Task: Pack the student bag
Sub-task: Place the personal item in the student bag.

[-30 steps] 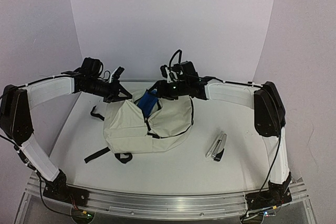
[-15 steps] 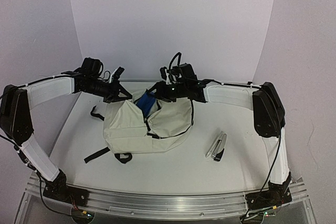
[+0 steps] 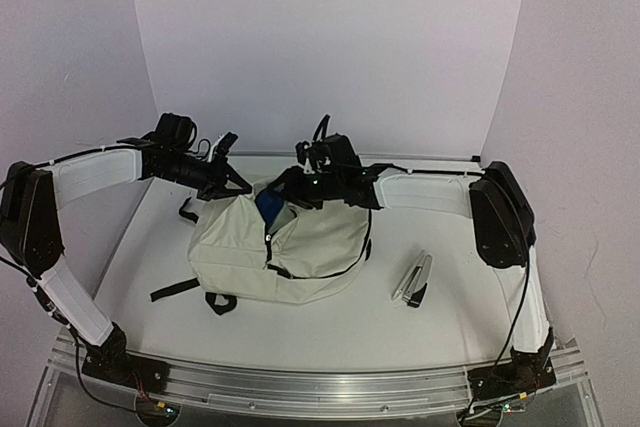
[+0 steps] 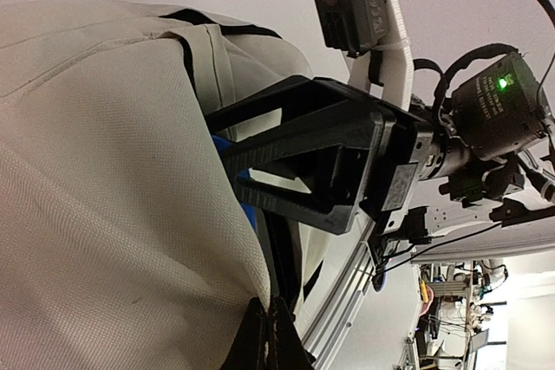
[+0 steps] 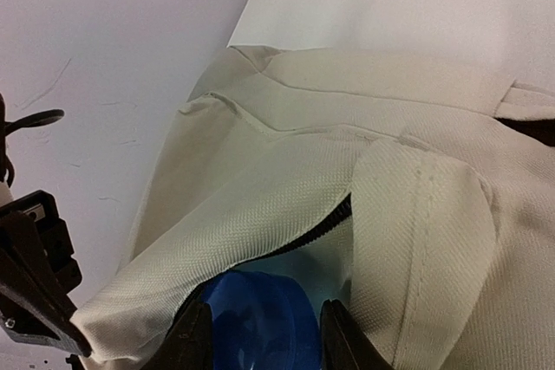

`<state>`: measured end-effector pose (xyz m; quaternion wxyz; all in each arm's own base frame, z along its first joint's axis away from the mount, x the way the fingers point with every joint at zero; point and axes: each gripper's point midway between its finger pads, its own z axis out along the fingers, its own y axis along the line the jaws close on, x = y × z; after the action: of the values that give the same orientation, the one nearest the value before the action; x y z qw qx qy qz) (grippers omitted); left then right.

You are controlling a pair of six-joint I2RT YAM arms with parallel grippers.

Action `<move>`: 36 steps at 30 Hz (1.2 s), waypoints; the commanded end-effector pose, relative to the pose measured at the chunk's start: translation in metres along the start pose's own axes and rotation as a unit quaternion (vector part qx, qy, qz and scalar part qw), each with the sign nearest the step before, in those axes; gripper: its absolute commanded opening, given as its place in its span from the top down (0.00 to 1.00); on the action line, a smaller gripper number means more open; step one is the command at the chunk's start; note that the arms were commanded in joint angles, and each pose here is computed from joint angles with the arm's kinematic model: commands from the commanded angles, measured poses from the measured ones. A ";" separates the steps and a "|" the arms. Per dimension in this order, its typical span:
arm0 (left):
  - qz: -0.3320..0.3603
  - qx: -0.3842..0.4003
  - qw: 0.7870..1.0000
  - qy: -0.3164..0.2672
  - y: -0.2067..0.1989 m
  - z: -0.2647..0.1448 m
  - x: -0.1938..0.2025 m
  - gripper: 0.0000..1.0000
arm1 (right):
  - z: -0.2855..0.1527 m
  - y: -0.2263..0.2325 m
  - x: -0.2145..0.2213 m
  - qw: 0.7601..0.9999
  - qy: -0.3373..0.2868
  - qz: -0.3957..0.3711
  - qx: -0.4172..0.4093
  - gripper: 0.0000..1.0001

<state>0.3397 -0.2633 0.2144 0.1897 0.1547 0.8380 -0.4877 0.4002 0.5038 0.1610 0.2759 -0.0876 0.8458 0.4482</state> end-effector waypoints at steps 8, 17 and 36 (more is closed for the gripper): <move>0.100 0.062 0.991 -0.056 -0.051 -0.018 -0.031 1.00 | 0.013 0.029 0.070 0.998 0.060 -0.022 0.001 0.53; 0.114 -0.061 0.990 -0.063 -0.022 -0.029 -0.038 1.00 | -0.048 0.036 0.031 0.996 -0.016 -0.057 0.063 0.34; 0.112 -0.028 0.992 -0.055 -0.029 -0.024 -0.034 1.00 | -0.018 0.033 0.068 0.996 0.047 -0.050 0.049 0.46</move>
<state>0.3449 -0.2520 0.2084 0.2230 0.1751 0.8605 -0.4234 0.3355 0.4883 0.1561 0.2807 -0.1026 0.8822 0.3638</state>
